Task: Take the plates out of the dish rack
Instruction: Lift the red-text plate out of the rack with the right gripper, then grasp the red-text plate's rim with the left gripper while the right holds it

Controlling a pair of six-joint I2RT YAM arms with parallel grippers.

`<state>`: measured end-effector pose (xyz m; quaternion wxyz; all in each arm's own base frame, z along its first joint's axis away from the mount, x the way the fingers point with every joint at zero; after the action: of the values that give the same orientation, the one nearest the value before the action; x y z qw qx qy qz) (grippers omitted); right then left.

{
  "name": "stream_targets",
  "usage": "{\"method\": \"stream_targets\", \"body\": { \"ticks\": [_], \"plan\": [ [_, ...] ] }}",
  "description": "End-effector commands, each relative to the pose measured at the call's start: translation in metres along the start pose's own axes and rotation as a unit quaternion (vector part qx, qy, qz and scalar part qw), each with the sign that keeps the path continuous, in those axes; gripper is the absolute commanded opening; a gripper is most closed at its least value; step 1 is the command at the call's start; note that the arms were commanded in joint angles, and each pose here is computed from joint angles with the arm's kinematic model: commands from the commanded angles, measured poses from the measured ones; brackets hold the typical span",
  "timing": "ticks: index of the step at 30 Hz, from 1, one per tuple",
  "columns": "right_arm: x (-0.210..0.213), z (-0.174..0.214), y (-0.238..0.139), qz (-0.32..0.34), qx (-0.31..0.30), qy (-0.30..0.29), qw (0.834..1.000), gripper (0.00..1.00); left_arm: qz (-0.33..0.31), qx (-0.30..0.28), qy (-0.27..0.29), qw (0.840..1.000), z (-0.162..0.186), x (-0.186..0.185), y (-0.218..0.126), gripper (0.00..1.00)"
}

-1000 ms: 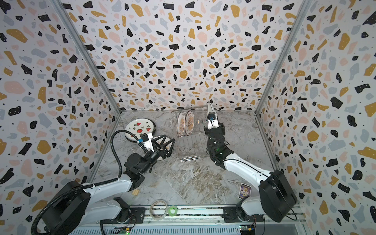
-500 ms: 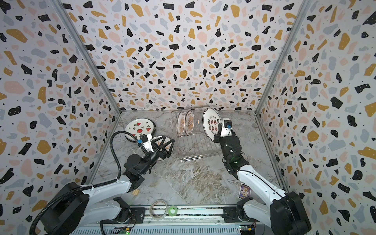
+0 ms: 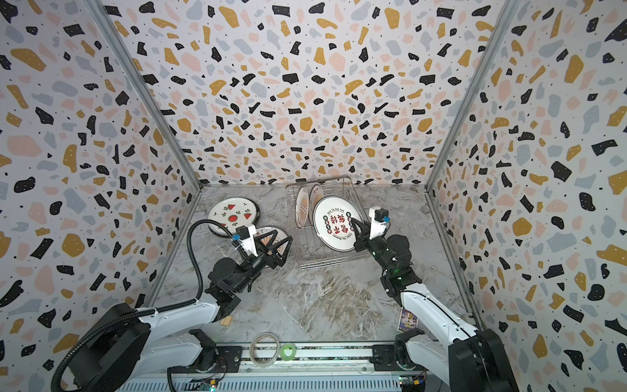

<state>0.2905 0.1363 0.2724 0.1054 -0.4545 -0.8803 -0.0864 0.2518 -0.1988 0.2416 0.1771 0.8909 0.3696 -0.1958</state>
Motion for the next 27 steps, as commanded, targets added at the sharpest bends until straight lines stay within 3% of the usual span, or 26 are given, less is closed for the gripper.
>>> {"method": "stream_targets", "body": {
  "ticks": [1, 9, 13, 16, 20, 27],
  "plan": [
    [0.018, -0.033, -0.011, -0.078, -0.062, 0.007, 0.995, 0.0, 0.056, -0.008, 0.02, 0.998, -0.004, -0.016, 0.0, 1.0],
    [0.035, -0.03, -0.022, -0.186, -0.063, 0.017, 0.98, 0.0, 0.108, 0.009, 0.033, 0.994, 0.006, -0.026, 0.0, 0.99],
    [0.039, -0.03, -0.025, -0.204, -0.065, 0.012, 0.977, 0.0, 0.155, 0.007, 0.02, 0.988, 0.009, -0.037, -0.003, 0.97],
    [0.044, -0.03, -0.027, -0.225, -0.064, 0.011, 0.972, 0.0, 0.157, 0.014, 0.016, 0.987, 0.011, -0.036, -0.001, 0.94],
    [0.051, -0.028, -0.029, -0.258, -0.06, 0.015, 0.964, 0.0, 0.177, 0.022, 0.025, 0.984, 0.013, -0.045, 0.001, 0.85],
    [0.058, -0.025, -0.028, -0.278, -0.052, 0.013, 0.959, 0.0, 0.174, 0.037, 0.03, 0.984, 0.019, -0.049, 0.006, 0.57]
  ]
}}
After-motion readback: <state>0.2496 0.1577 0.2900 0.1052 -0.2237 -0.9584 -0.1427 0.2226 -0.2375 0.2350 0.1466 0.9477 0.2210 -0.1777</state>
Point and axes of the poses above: each gripper's point midway between its finger pads, its own y axis out along the fingers, its own x axis along the line the jaws close on, z = x × y, the point moved 5 cm from there along -y, back along the fingers
